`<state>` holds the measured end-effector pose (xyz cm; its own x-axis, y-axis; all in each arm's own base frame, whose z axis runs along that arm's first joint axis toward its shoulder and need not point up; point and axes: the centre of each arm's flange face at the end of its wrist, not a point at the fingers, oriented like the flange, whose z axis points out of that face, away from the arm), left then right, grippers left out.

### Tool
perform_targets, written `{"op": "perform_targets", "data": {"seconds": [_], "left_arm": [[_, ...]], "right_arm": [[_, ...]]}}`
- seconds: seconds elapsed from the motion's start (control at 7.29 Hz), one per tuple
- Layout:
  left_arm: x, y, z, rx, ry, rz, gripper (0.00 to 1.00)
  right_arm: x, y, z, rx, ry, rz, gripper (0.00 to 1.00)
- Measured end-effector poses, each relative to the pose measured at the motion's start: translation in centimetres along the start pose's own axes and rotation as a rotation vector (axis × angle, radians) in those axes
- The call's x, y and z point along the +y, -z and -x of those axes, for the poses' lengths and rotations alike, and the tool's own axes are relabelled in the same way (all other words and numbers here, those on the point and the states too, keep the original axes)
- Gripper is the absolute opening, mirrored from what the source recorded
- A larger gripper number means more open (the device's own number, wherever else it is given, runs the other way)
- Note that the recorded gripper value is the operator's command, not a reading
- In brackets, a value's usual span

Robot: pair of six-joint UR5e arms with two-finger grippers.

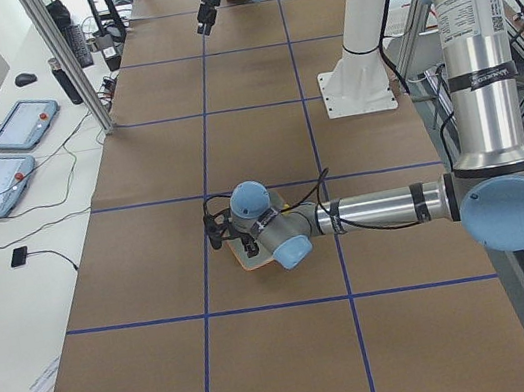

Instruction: Transfer all bananas from basket to plate

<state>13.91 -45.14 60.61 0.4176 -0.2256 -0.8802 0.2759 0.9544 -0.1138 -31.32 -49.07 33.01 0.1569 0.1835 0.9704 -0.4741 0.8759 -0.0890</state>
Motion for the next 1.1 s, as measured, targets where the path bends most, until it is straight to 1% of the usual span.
{"op": "perform_targets", "data": {"seconds": [0.14,0.27,0.55,0.82,0.96,1.1], "left_arm": [[-0.1,0.0,-0.4,0.007,-0.006,0.002,0.99],[-0.3,0.1,-1.1,0.016,-0.014,0.0,0.99],[-1.1,0.1,-2.5,0.031,-0.03,-0.009,0.99],[-1.5,0.0,-3.2,0.037,-0.035,-0.016,0.99],[-1.6,0.0,-3.4,0.038,-0.035,-0.018,0.99],[-1.6,0.0,-3.4,0.039,-0.035,-0.019,0.99]], "right_arm": [[-1.4,0.9,-1.5,0.02,-0.002,-0.012,1.0],[-3.4,2.2,-4.0,0.055,0.025,-0.022,1.0],[-8.2,6.2,-12.2,0.164,0.112,-0.021,1.0],[-13.1,12.1,-24.1,0.326,0.187,-0.022,1.0],[-15.6,15.8,-29.8,0.391,0.23,-0.014,1.0],[-17.9,20.1,-34.8,0.415,0.242,0.022,1.0]]}}
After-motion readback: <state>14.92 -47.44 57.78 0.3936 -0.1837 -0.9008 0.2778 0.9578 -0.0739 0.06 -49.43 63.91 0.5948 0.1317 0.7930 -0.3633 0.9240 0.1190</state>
